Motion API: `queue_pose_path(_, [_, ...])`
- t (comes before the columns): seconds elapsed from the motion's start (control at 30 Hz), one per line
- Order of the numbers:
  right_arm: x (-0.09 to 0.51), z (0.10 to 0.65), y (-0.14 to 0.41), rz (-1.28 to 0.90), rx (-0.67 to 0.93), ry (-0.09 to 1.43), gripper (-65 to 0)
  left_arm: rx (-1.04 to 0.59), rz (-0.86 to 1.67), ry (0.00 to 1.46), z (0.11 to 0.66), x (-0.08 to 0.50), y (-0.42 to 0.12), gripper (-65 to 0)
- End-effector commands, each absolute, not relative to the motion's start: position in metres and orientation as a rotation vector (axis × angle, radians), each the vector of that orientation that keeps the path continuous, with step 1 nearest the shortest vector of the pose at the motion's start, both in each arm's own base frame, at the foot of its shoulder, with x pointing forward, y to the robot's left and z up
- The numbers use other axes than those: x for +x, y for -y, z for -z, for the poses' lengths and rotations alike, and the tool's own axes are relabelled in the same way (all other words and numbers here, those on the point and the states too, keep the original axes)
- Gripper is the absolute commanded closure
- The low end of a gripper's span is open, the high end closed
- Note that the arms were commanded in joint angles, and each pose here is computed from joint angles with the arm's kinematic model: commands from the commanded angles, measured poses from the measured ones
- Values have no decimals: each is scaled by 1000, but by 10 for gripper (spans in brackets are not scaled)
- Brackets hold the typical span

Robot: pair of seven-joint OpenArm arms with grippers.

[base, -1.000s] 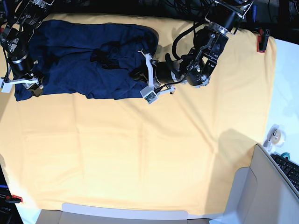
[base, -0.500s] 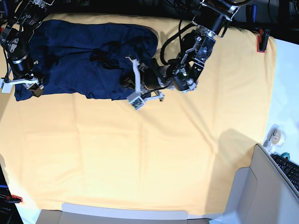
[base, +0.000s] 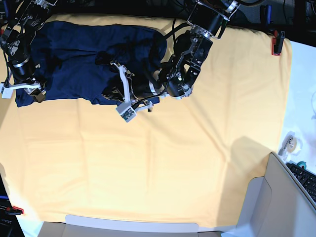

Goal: Fold the T-shirt properly
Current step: 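Lower the folded end onto the shirt and open the left gripper, then regrasp the folded fabric with the left gripper near the collar edge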

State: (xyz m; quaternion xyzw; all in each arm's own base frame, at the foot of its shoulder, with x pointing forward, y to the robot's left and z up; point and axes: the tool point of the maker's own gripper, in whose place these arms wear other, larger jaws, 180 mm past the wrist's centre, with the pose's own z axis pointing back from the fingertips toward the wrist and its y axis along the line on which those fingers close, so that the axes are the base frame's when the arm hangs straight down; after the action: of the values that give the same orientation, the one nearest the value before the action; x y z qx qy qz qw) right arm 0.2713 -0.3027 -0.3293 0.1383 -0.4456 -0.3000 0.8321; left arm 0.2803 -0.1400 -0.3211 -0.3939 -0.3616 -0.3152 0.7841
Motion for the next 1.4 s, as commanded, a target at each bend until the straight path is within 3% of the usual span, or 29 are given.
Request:
queue_pose_path(0.0, [277,315,308,617,286,997,-240,-883,688,873,292,289,144,0])
queue_pose_path(0.07, [277,315,308,617,286,997,-240,-855,718,898,284,291,135,0])
queue_pose_path(0.23, [277,317,305,622,294,995,-240,-683,727,788,315,293,86,0])
queue_pose_path(0.4, [277,318,303,629,300,993,-240,-621,723,704,343,280,70,0])
queue_pose_path(0.93, [273,322,303,631,297,981,-240,-675,713,621,381,260,94,0])
queue_pose_path(1.37, [272,322,303,632,297,979,-240,-828,668,722,342,272,155,0])
